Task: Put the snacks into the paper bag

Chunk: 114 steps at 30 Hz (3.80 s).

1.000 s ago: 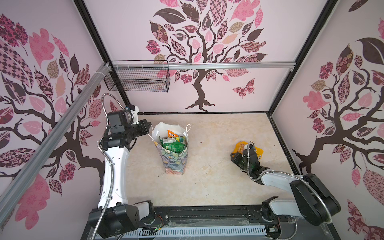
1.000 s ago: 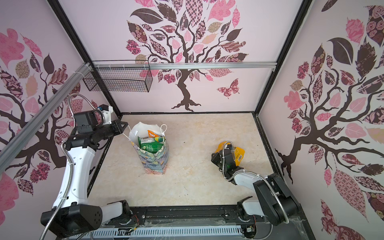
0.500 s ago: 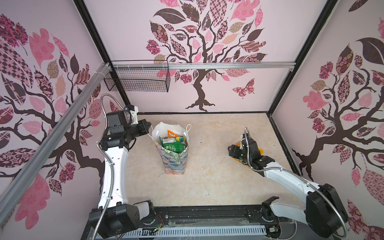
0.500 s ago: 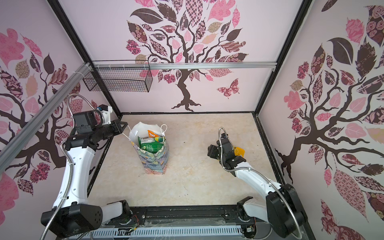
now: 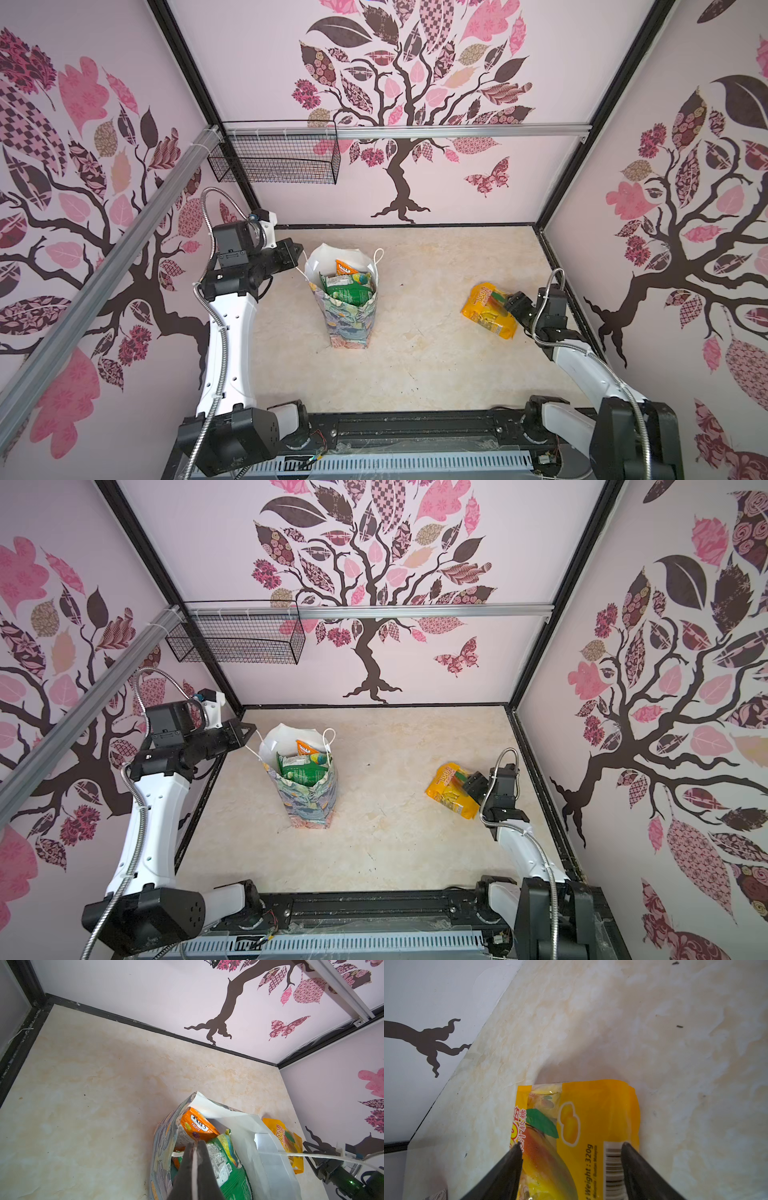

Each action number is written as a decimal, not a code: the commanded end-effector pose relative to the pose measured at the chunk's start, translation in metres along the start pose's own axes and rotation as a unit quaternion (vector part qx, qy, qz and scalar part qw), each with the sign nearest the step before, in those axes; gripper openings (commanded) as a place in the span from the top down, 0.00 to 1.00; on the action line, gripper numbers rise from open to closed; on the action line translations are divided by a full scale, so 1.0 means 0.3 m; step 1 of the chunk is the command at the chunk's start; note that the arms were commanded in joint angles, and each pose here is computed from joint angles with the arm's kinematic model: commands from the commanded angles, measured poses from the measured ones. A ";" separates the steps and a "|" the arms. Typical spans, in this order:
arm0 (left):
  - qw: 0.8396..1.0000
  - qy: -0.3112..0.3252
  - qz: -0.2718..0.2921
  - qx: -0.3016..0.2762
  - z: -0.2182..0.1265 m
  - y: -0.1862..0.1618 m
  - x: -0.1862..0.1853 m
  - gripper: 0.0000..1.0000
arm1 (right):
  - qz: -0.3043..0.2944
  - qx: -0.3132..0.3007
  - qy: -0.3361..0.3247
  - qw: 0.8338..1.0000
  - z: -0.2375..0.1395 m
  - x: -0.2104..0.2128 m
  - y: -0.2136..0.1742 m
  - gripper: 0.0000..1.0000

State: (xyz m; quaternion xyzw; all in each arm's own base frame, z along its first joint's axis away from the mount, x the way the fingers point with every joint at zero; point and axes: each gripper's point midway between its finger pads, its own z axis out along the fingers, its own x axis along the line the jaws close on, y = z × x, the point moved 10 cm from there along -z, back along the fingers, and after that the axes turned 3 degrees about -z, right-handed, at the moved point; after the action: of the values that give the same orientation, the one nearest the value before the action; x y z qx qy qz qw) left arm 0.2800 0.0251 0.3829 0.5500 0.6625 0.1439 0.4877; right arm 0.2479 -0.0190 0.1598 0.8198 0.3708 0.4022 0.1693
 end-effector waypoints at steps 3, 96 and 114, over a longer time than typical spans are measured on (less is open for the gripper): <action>1.000 -0.010 0.004 -0.008 0.001 -0.004 0.003 1.00 | -0.018 0.044 0.064 0.997 0.066 0.058 0.026 0.25; 0.999 -0.034 0.012 -0.031 -0.041 0.000 -0.032 1.00 | -0.095 0.073 0.239 0.964 0.063 0.420 -0.439 1.00; 0.999 -0.033 0.015 -0.036 -0.049 -0.002 -0.036 1.00 | -0.233 -0.005 0.324 0.917 -0.241 0.604 -0.213 1.00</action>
State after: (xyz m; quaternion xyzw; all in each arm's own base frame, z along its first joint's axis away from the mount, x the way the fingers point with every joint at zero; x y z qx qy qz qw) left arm 0.2729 0.0216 0.3856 0.5480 0.6549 0.1330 0.5031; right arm 0.2358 0.1568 0.2217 0.5826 0.5913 0.5477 0.1049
